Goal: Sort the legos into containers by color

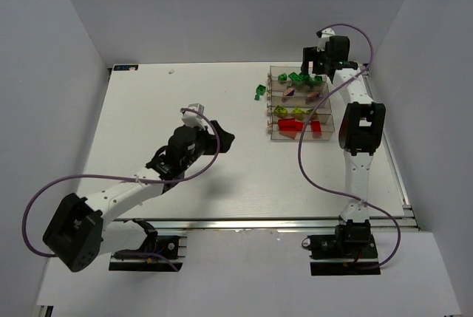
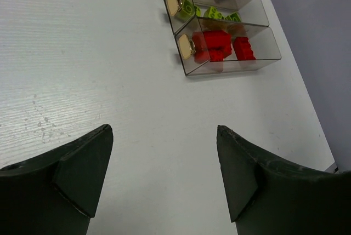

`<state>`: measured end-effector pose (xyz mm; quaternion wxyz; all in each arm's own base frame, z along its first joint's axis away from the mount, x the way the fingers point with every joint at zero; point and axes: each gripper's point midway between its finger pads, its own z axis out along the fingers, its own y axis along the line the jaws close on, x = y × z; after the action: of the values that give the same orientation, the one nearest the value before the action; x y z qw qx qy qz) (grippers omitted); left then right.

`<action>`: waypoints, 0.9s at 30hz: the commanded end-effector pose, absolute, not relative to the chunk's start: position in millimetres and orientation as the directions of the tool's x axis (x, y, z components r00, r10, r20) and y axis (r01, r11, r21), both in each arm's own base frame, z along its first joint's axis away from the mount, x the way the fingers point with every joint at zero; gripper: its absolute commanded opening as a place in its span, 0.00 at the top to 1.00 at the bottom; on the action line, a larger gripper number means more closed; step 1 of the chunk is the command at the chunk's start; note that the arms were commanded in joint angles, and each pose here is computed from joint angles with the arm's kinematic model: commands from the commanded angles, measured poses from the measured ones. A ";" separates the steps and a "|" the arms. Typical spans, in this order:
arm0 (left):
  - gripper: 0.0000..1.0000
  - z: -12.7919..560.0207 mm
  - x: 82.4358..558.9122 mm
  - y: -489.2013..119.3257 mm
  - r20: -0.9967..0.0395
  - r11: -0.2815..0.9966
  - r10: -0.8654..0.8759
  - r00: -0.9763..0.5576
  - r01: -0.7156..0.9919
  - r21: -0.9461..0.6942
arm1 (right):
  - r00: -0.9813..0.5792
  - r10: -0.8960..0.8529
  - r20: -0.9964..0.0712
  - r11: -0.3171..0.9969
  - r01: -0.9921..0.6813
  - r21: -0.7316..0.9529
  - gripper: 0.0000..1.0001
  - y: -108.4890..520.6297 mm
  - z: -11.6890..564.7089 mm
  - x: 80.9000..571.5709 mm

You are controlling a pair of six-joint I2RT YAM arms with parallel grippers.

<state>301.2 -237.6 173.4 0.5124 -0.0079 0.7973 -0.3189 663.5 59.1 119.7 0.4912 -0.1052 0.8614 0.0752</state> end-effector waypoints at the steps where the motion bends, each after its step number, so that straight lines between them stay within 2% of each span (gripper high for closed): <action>1: 0.16 198.6 322.9 -254.6 -0.808 0.772 -0.367 -0.462 0.334 -0.541 | -0.396 -0.074 -0.915 0.945 -0.320 0.062 0.11 58.3 178.7 666.4; 2: 0.18 198.3 329.4 -257.1 -0.805 0.775 -0.365 -0.468 0.326 -0.541 | -0.382 -0.059 -0.922 0.944 -0.322 0.073 0.11 41.1 194.5 661.6; 3: 0.28 196.4 335.8 -259.1 -0.800 0.775 -0.357 -0.483 0.325 -0.542 | -0.372 -0.055 -0.926 0.931 -0.354 0.086 0.11 41.8 204.4 655.4; 4: 0.37 181.6 345.9 -263.5 -0.787 0.785 -0.339 -0.516 0.306 -0.539 | -0.350 -0.052 -0.935 0.869 -0.478 0.131 0.11 59.1 217.0 641.5; 5: 0.46 197.5 360.3 -270.2 -0.786 0.771 -0.356 -0.505 0.316 -0.553 | -0.329 -0.038 -0.943 0.829 -0.537 0.154 0.11 55.0 227.9 630.4; 6: 0.53 195.5 374.4 -266.3 -0.777 0.776 -0.366 -0.513 0.292 -0.558 | -0.292 -0.018 -0.956 0.794 -0.586 0.164 0.16 57.4 244.2 614.9; 7: 0.66 193.3 378.9 -275.5 -0.754 0.751 -0.356 -0.552 0.312 -0.582 | -0.285 0.012 -0.958 0.732 -0.651 0.203 0.24 67.6 256.0 599.0; 8: 0.71 193.5 400.1 -286.5 -0.747 0.746 -0.353 -0.563 0.312 -0.588 | -0.277 0.028 -0.960 0.695 -0.686 0.218 0.36 69.8 270.6 585.7; 9: 0.74 190.2 411.4 -288.1 -0.740 0.751 -0.342 -0.580 0.304 -0.586 | -0.273 0.021 -0.962 0.660 -0.719 0.218 0.82 74.7 278.3 577.4; 10: 0.78 187.8 420.4 -294.4 -0.740 0.752 -0.318 -0.592 0.318 -0.577 | -0.332 0.022 -0.943 0.625 -0.732 0.272 1.00 79.6 274.1 563.1; 12: 0.77 182.8 454.5 -311.2 -0.740 0.764 -0.284 -0.610 0.322 -0.558 | -0.342 0.024 -0.939 0.578 -0.762 0.292 1.00 87.2 285.6 543.9; 13: 0.65 180.6 464.6 -317.0 -0.749 0.771 -0.251 -0.613 0.341 -0.537 | -0.382 0.031 -0.924 0.558 -0.760 0.333 1.00 89.8 275.7 532.6; 14: 0.58 149.5 477.4 -323.3 -0.731 0.793 -0.211 -0.649 0.323 -0.516 | -0.362 0.027 -0.932 0.549 -0.774 0.316 0.92 92.2 287.8 521.1; 15: 0.51 171.3 494.8 -333.0 -0.753 0.788 -0.202 -0.626 0.352 -0.505 | -0.367 0.027 -0.930 0.541 -0.777 0.322 0.73 94.4 285.6 514.6; 16: 0.48 169.9 503.3 -338.1 -0.766 0.792 -0.169 -0.620 0.378 -0.480 | -0.395 0.031 -0.918 0.538 -0.767 0.348 0.70 94.8 274.1 506.7; 17: 0.42 137.4 508.9 -342.2 -0.737 0.807 -0.124 -0.665 0.364 -0.465 | -0.372 0.028 -0.928 0.538 -0.777 0.327 0.66 95.8 283.9 500.2; 18: 0.41 161.0 524.9 -351.8 -0.770 0.793 -0.134 -0.624 0.399 -0.461 | -0.378 0.030 -0.925 0.540 -0.773 0.333 0.65 95.4 283.3 496.6; 20: 0.37 156.1 537.5 -358.0 -0.773 0.796 -0.122 -0.623 0.404 -0.451 | -0.402 0.036 -0.915 0.544 -0.760 0.356 0.64 95.2 280.7 490.2; 21: 0.36 134.3 542.0 -360.3 -0.752 0.806 -0.109 -0.650 0.386 -0.449 | -0.413 0.040 -0.910 0.546 -0.754 0.366 0.64 94.0 280.2 488.6; 23: 0.33 145.7 556.8 -364.9 -0.767 0.810 -0.144 -0.625 0.371 -0.455 | -0.442 0.052 -0.895 0.552 -0.735 0.395 0.64 93.2 277.4 486.4; 27: 0.34 133.0 570.7 -366.1 -0.775 0.832 -0.190 -0.603 0.320 -0.453 | -0.461 0.060 -0.885 0.556 -0.721 0.413 0.64 91.5 273.8 482.5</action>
<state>562.2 -365.0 100.5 0.4129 0.0491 0.8615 -0.2914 491.0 93.2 267.6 0.4738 -0.2263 0.7480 0.4059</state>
